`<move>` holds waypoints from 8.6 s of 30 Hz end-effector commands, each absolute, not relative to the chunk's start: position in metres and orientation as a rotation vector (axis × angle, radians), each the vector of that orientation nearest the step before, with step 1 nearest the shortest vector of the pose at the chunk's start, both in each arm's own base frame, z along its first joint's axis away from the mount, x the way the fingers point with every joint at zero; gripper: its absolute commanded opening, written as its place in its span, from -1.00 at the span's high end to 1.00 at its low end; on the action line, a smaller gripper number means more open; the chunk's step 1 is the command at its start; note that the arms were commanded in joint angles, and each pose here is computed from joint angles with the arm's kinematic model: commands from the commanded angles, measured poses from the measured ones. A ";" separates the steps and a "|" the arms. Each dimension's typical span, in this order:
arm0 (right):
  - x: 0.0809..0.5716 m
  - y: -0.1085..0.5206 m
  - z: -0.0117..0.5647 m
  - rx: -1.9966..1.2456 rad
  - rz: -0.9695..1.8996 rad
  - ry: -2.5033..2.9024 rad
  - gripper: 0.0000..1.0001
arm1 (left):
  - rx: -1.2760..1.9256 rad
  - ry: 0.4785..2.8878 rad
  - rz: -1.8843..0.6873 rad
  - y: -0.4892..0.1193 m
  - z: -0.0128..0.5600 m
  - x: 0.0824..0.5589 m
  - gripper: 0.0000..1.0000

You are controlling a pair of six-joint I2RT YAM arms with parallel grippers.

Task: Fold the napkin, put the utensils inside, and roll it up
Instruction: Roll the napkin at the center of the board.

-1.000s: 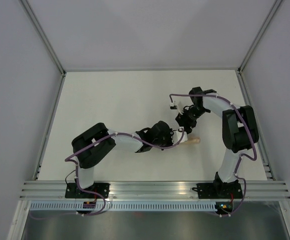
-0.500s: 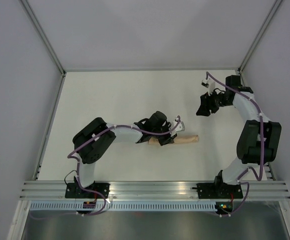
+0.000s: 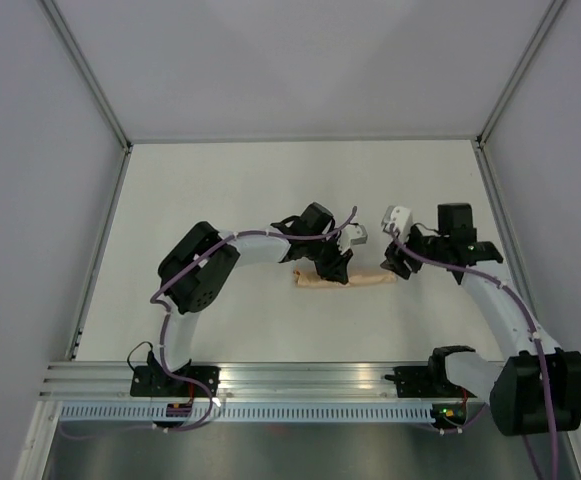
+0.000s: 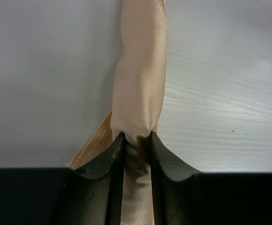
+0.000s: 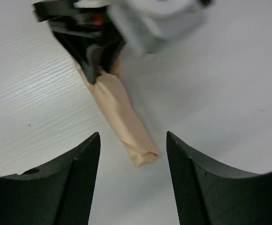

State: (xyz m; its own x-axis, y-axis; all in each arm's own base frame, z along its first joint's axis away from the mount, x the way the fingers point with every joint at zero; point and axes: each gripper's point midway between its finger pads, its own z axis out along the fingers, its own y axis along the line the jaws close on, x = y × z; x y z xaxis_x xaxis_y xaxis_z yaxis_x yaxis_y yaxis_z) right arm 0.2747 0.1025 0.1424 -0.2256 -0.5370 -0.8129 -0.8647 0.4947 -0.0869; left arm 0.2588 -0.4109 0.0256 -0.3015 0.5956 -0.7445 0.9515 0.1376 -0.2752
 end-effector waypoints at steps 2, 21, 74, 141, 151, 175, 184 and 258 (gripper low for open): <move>0.271 0.123 0.121 -1.367 0.278 1.732 -0.29 | 1.481 2.222 -1.062 -0.384 -0.012 0.239 0.85; 0.266 0.173 0.048 -1.678 0.063 1.633 -0.27 | 1.478 2.360 -1.210 -0.380 -0.021 0.245 0.84; 0.244 0.172 0.003 -2.002 0.355 1.887 0.70 | 0.242 1.565 -0.683 -0.228 0.215 0.369 -0.22; 0.247 0.167 -0.018 -2.094 0.847 2.239 0.73 | 1.313 1.469 -0.484 -0.403 0.058 0.254 -0.33; 0.254 0.167 -0.013 -2.069 0.938 2.281 0.74 | 1.398 1.506 -0.441 -0.409 0.039 0.260 -0.31; 0.316 0.188 0.051 -1.688 1.121 2.260 -0.07 | 1.533 1.669 -0.380 -0.397 0.001 0.261 0.64; 0.399 0.180 0.129 -1.176 0.939 2.222 -0.17 | 1.414 1.891 -0.355 -0.375 -0.014 0.273 0.73; 0.428 0.140 0.021 -0.323 0.691 2.676 -0.16 | 0.391 2.581 -0.475 -0.383 -0.016 0.308 -0.11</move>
State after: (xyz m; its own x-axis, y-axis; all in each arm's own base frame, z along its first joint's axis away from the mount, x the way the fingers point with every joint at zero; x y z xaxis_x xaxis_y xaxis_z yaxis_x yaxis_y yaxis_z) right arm 0.4131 0.1454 0.0279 -0.9090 -0.1493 -0.3892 -0.3367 0.8134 0.4743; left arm 0.3339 -0.4231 0.0260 -0.7594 0.1071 -0.6417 0.4113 0.8432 -0.3460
